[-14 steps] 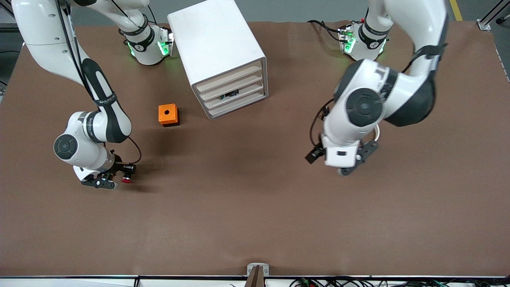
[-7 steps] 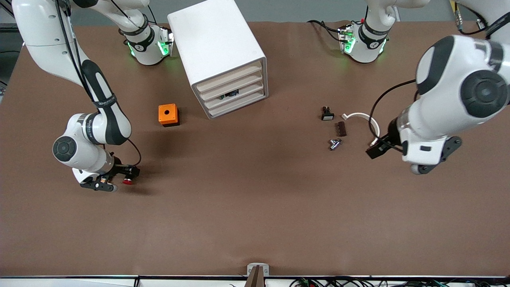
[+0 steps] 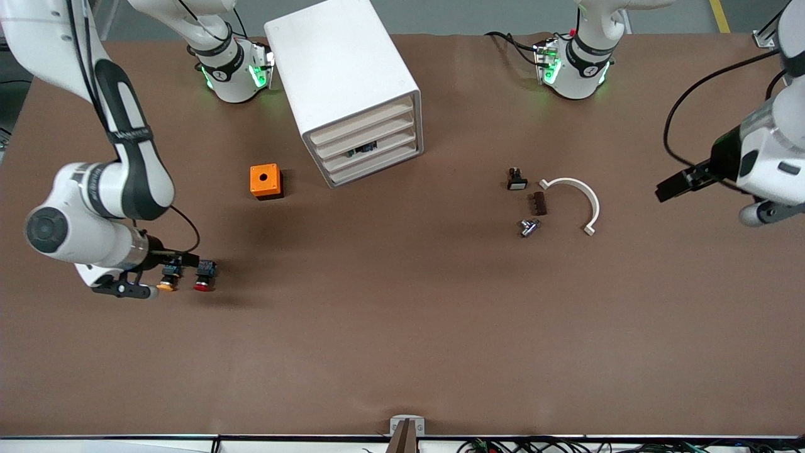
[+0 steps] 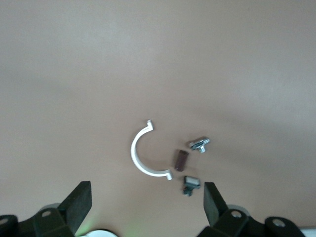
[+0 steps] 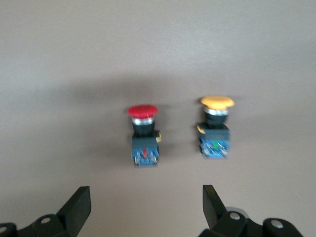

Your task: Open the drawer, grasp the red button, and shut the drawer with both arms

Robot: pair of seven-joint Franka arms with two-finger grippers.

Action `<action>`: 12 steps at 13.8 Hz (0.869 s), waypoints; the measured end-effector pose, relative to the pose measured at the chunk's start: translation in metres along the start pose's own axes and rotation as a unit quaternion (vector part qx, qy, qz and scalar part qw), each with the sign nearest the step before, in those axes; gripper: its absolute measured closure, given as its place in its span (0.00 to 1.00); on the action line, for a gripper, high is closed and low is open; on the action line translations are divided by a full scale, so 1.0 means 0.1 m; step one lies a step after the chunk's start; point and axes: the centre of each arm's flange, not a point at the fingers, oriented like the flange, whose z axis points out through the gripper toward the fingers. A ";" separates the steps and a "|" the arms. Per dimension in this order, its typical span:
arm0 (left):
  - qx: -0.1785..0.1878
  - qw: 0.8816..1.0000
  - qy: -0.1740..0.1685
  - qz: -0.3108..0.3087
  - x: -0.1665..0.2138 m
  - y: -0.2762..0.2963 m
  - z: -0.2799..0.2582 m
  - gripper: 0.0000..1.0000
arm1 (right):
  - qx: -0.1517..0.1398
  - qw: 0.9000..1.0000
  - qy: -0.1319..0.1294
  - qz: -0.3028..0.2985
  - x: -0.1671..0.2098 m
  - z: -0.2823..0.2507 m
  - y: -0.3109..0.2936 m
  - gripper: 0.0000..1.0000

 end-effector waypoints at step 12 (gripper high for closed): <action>0.006 0.995 0.014 0.103 -0.70 -0.36 -0.22 0.00 | 0.006 1.000 -0.007 -0.024 -0.78 -2.21 0.09 0.00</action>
